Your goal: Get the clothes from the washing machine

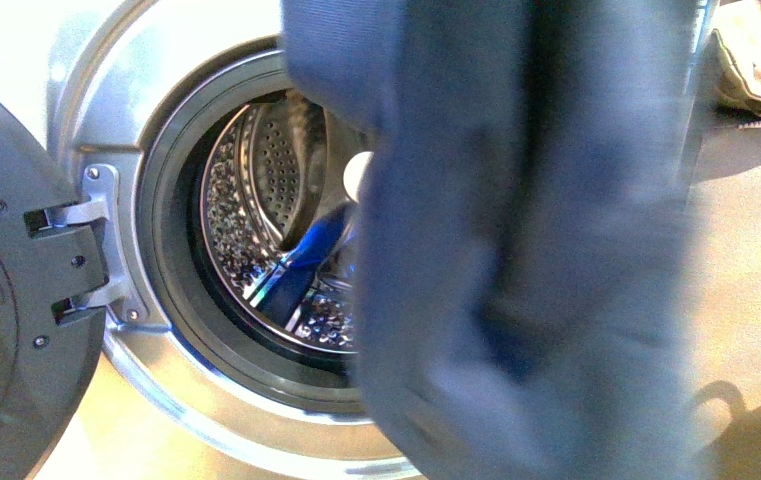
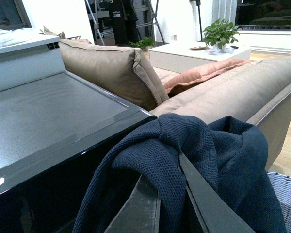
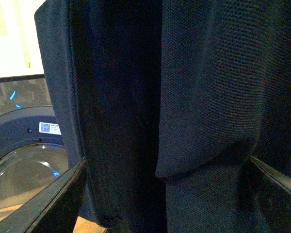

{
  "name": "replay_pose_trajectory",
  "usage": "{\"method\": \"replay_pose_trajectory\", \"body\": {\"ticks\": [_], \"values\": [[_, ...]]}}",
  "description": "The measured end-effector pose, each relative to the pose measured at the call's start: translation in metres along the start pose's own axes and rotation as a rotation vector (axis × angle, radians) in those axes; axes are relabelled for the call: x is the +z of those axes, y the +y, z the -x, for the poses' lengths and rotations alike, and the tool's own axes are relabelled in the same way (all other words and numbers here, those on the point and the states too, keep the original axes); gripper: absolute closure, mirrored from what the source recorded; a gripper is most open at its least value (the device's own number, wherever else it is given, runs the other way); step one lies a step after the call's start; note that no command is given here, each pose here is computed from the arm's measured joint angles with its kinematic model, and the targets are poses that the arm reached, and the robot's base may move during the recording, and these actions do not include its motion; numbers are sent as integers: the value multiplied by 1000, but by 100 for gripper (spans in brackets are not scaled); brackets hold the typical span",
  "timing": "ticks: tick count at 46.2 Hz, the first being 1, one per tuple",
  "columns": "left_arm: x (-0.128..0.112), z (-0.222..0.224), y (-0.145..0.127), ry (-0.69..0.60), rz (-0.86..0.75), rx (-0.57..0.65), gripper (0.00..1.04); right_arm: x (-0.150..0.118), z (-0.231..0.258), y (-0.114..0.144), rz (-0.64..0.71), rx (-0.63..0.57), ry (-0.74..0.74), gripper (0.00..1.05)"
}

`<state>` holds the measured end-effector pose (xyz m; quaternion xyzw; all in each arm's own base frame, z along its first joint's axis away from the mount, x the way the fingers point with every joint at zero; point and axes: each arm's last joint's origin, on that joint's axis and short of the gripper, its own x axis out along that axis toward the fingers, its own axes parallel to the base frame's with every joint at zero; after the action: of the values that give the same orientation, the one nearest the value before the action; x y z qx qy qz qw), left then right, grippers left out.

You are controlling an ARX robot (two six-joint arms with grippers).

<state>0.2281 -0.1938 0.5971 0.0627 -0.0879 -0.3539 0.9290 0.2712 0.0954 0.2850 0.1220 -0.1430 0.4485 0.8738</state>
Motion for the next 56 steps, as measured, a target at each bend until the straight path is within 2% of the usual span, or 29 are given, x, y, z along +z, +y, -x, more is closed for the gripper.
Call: {"method": "replay_pose_trajectory", "body": {"ticks": [15,26,30,34,43,45,51,56], "values": [[0,0,0,0,0,0,98,-3,-27,-7,13,-58,-44,8],[0,0,0,0,0,0,98,-1,-36,-20,43,-173,-101,45],[0,0,0,0,0,0,98,1,-38,-25,46,-209,-119,55],[0,0,0,0,0,0,98,4,-39,-31,53,-257,-143,71],[0,0,0,0,0,0,98,12,-34,-37,53,-301,-188,99],[0,0,0,0,0,0,98,15,-33,-37,54,-302,-197,101],[0,0,0,0,0,0,98,26,-24,-31,54,-297,-234,101],[0,0,0,0,0,-1,98,47,-14,-23,72,-291,-288,101]]}}
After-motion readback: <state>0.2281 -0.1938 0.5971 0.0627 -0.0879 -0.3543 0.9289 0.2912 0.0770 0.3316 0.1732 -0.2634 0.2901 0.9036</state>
